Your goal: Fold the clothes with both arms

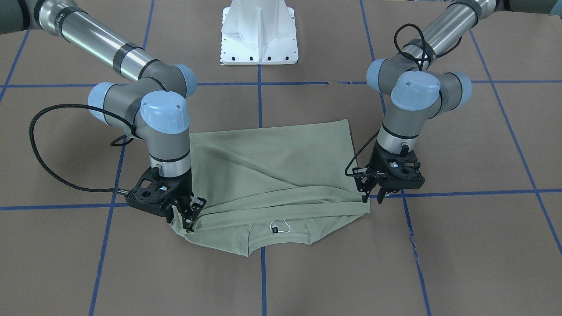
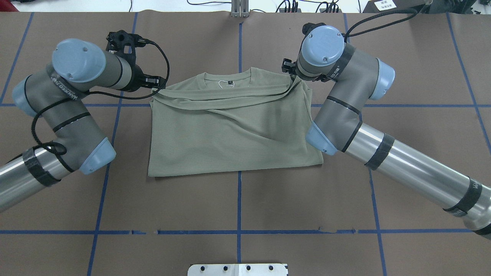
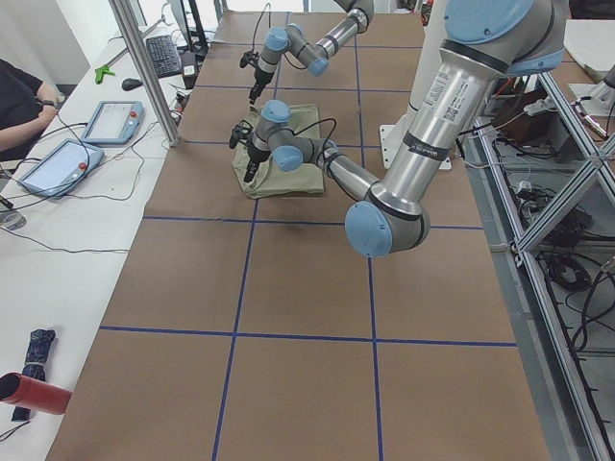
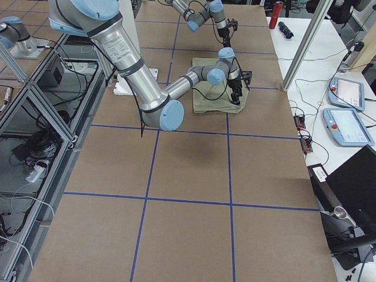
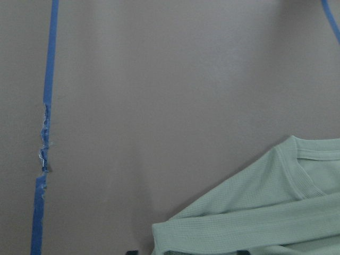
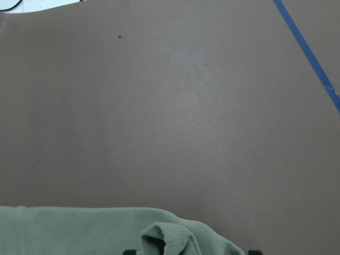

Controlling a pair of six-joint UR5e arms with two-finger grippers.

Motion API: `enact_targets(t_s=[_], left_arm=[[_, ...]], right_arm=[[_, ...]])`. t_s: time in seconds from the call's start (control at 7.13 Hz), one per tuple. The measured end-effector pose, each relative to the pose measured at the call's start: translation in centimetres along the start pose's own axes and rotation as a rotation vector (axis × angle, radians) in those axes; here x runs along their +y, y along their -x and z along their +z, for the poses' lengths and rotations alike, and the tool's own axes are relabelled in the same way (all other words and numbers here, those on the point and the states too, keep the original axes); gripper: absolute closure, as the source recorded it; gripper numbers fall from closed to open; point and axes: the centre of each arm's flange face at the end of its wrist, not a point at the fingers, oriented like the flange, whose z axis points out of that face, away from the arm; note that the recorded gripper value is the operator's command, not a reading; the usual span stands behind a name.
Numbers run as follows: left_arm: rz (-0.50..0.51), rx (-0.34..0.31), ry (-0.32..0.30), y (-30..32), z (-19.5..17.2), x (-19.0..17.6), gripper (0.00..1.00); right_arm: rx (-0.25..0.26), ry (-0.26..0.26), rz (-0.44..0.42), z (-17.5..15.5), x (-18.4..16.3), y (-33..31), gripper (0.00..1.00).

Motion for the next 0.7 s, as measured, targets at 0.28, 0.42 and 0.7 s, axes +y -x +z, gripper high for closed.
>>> enact_targets(t_s=[0.28, 0.42, 0.7], left_arm=[[0.011, 0.067, 0.055, -0.5, -2.1, 7.1, 0.03], [-0.019, 0.099, 0.063, -0.2, -2.4, 10.7, 0.14], [-0.115, 0.136, 0.053, -0.4, -1.8, 16.7, 0.40]], right_arm=[[-0.037, 0.008, -0.050, -1.8, 0.5, -1.3, 0.00], [-0.045, 0.007, -0.055, -2.2, 0.7, -1.4, 0.00], [-0.051, 0.006, -0.057, -2.4, 0.8, -1.5, 0.00]])
